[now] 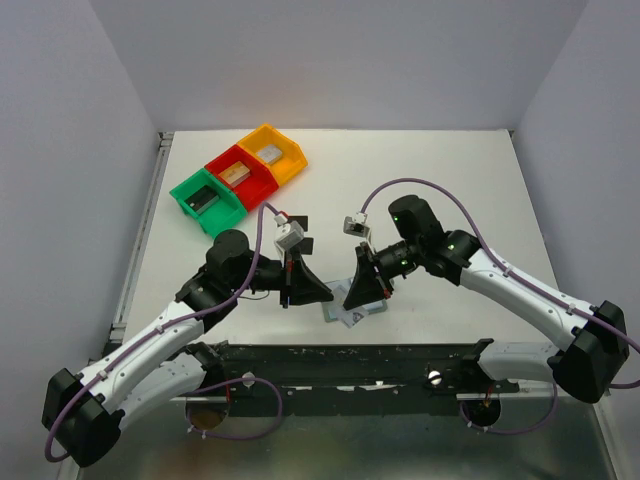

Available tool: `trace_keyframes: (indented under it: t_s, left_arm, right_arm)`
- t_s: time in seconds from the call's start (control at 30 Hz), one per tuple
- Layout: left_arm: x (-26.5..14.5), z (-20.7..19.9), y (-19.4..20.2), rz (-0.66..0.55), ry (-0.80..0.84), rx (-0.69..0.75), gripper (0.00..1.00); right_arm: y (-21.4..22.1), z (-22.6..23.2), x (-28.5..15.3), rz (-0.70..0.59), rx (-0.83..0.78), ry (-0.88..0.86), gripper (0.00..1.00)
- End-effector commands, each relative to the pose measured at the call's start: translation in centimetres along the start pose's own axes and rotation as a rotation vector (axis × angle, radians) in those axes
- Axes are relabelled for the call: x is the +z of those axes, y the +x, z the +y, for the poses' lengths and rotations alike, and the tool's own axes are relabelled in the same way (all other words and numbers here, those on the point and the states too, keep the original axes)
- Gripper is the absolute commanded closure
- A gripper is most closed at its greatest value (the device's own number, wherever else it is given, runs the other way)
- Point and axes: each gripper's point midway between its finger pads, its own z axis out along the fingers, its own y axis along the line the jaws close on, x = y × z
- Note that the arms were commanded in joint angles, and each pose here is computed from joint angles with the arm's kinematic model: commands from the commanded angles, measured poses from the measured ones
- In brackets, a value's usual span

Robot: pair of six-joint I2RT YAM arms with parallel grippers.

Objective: Take the credit cards out of the card holder
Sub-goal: Place the credit card at the center of the board.

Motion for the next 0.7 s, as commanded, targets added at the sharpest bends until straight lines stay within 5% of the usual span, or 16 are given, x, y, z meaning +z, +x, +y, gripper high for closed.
trace_keyframes:
  t_s: [0.0,0.1,0.17,0.4,0.67]
  left_arm:
    - [-0.1,-0.6,0.0,-0.019,0.039,0.02,1.0]
    - [-0.3,-0.5,-0.5,-0.066,0.017,0.032,1.0]
    - [-0.6,0.5,-1.0,-0.109,-0.053,0.031,1.0]
    - [-4.3,5.9,-4.5,-0.494,-0.334,-0.102,1.0]
    - [-6.8,5.2,-6.9,-0.785,-0.273,-0.117,1.0]
  right_arm:
    - [-0.9,0.4,-0.2,-0.014,-0.03,0.025,0.84]
    - [-2.0,0.0,-0.7,-0.056,-0.029,0.094,0.52]
    - [-3.2,-0.9,-1.5,-0.11,-0.013,0.185,0.43]
    - [-7.7,-4.1,-8.0,-0.511,0.023,0.498,0.33]
    - [-8.4,-4.1,-7.2,-0.698,0.109,0.372,0.31]
